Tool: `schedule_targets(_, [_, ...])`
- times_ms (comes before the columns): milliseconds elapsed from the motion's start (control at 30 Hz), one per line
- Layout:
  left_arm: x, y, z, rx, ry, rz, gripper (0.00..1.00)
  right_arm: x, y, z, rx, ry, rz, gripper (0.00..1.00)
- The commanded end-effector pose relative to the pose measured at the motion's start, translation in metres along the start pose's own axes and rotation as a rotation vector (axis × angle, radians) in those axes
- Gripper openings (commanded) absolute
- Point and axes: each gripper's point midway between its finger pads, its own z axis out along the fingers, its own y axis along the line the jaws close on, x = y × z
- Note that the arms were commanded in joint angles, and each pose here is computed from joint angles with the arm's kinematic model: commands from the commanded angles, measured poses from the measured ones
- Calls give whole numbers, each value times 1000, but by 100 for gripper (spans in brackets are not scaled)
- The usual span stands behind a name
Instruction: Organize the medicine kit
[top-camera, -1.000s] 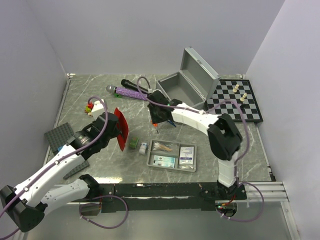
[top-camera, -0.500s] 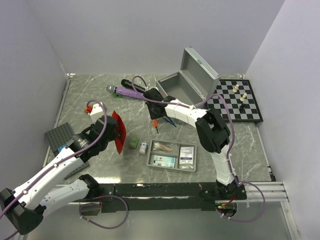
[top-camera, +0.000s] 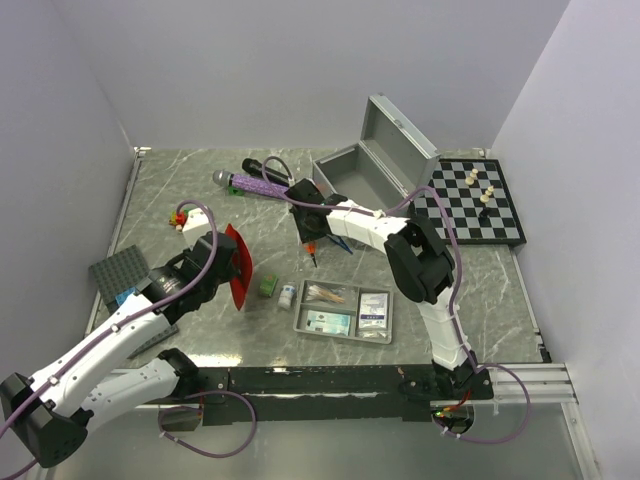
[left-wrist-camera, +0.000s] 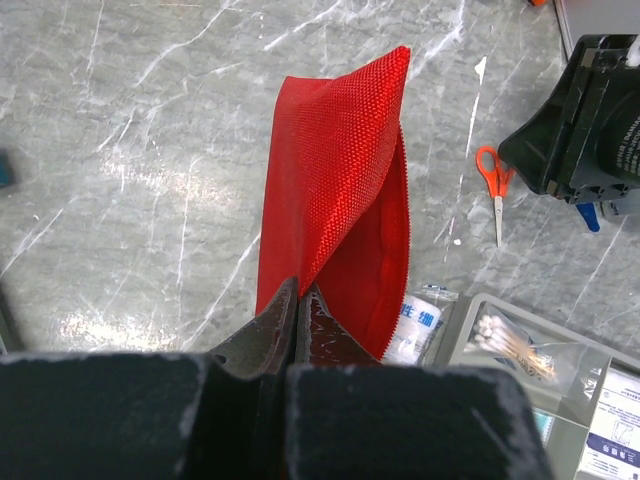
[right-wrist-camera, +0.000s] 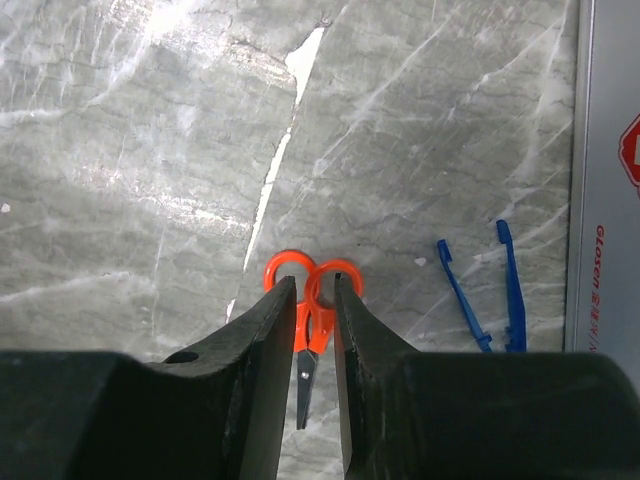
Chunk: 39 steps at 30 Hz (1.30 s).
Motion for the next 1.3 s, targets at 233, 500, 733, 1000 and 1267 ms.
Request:
schedule_targets(233, [-5, -8, 1, 26, -24, -25, 1, 13, -2, 14, 4, 37, 0, 31])
schedule_targets(500, [-5, -8, 2, 27, -23, -23, 1, 21, -4, 18, 14, 56, -2, 28])
schedule_targets(733, [-4, -7, 2, 28, -21, -23, 1, 32, -7, 19, 20, 78, 10, 8])
schedule_targets(1000, [-5, -14, 4, 39, -15, -22, 1, -1, -6, -31, -24, -44, 119, 0])
schedule_targets(1267, [-13, -34, 7, 78, -17, -43, 1, -46, 21, -113, -245, -193, 245, 0])
